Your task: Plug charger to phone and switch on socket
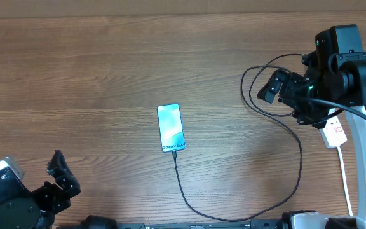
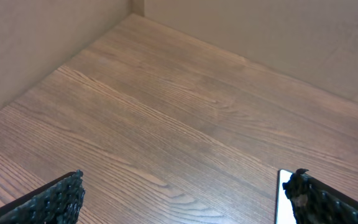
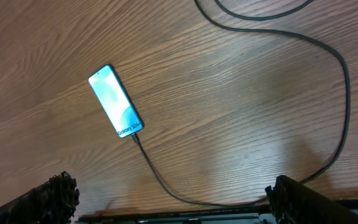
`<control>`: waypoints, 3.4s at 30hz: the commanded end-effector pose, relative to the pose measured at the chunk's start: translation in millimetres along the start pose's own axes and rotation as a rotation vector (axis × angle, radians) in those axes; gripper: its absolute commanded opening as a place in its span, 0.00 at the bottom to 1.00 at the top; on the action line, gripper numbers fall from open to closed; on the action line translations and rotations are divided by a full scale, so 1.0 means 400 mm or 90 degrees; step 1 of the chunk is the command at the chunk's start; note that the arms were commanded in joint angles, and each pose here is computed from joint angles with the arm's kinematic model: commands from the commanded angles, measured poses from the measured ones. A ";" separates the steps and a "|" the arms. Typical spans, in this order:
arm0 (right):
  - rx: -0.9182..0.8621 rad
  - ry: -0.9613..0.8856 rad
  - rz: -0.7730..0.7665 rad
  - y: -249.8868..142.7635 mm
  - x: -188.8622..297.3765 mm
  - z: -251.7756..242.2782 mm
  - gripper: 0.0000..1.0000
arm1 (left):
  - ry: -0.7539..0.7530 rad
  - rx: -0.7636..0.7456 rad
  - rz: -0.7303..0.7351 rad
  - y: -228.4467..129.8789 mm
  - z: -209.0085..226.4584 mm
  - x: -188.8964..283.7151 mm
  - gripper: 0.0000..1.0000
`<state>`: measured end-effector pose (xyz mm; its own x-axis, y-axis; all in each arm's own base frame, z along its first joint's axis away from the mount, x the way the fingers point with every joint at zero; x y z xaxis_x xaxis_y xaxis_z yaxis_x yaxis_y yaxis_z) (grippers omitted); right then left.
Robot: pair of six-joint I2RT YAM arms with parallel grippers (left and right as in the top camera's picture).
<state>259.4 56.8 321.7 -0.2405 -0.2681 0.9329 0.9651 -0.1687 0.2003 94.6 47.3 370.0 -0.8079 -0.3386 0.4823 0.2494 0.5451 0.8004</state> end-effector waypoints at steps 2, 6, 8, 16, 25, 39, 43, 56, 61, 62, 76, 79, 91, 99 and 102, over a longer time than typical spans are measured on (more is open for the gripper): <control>0.006 -0.013 -0.017 -0.001 0.013 -0.004 1.00 | 0.004 -0.006 -0.007 0.003 0.003 0.001 0.99; 0.005 -0.014 -0.011 0.005 0.004 -0.004 1.00 | 0.004 -0.006 -0.007 0.003 0.003 0.001 0.99; 0.014 -0.024 -0.037 0.025 0.003 -0.008 1.00 | 0.004 -0.006 -0.007 0.003 0.003 0.001 1.00; 0.059 -0.015 -0.214 0.101 0.054 0.010 1.00 | 0.004 -0.006 -0.007 0.003 0.003 0.001 1.00; 0.151 0.008 -0.365 0.045 0.108 0.008 1.00 | 0.004 -0.006 -0.007 0.003 0.003 0.001 1.00; 0.199 0.064 -0.749 -0.162 0.015 -0.113 1.00 | 0.004 -0.006 -0.007 0.003 0.003 0.001 1.00; 0.218 0.073 -0.860 -0.192 0.022 -0.126 1.00 | 0.004 -0.006 -0.007 0.003 0.003 0.001 0.99; 0.260 0.097 -1.046 -0.193 -0.013 -0.139 1.00 | 0.004 -0.006 -0.007 0.003 0.003 0.001 1.00; 0.263 0.098 -1.064 -0.189 -0.055 -0.152 1.00 | 0.004 -0.006 -0.007 0.003 0.003 0.001 1.00; 0.260 0.097 -1.064 -0.188 -0.063 -0.155 1.00 | 0.004 -0.006 -0.007 0.003 0.003 0.001 1.00; 0.155 -0.013 -1.036 -0.165 -0.122 -0.236 1.00 | 0.004 -0.006 -0.007 0.003 0.003 0.001 1.00; 0.149 -0.022 -0.987 -0.163 -0.160 -0.246 1.00 | 0.004 -0.006 -0.007 0.003 0.003 0.001 0.99; 0.141 -0.060 -0.840 -0.176 -0.276 -0.282 1.00 | 0.004 -0.006 -0.007 0.003 0.003 0.001 0.99; 0.162 -0.033 -0.833 -0.178 -0.280 -0.265 1.00 | 0.004 -0.006 -0.007 0.003 0.003 0.001 1.00; 0.161 -0.034 -0.833 -0.178 -0.280 -0.266 1.00 | 0.004 -0.006 -0.007 0.003 0.003 0.001 1.00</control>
<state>206.3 -3.4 173.5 -0.9997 0.0040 0.0230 0.0225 -0.1016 0.9946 94.8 47.3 369.5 -0.8069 -0.3392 0.4836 0.2506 0.5447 0.8003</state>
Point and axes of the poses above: each gripper's point midway between its finger pads, its own x axis back along the fingers, its own z axis along the line the jaws close on, y = z × x, the point moved 4 cm from there along x, back along the fingers, and after that the axes turned 14 degrees about x, right-handed, at the moved point
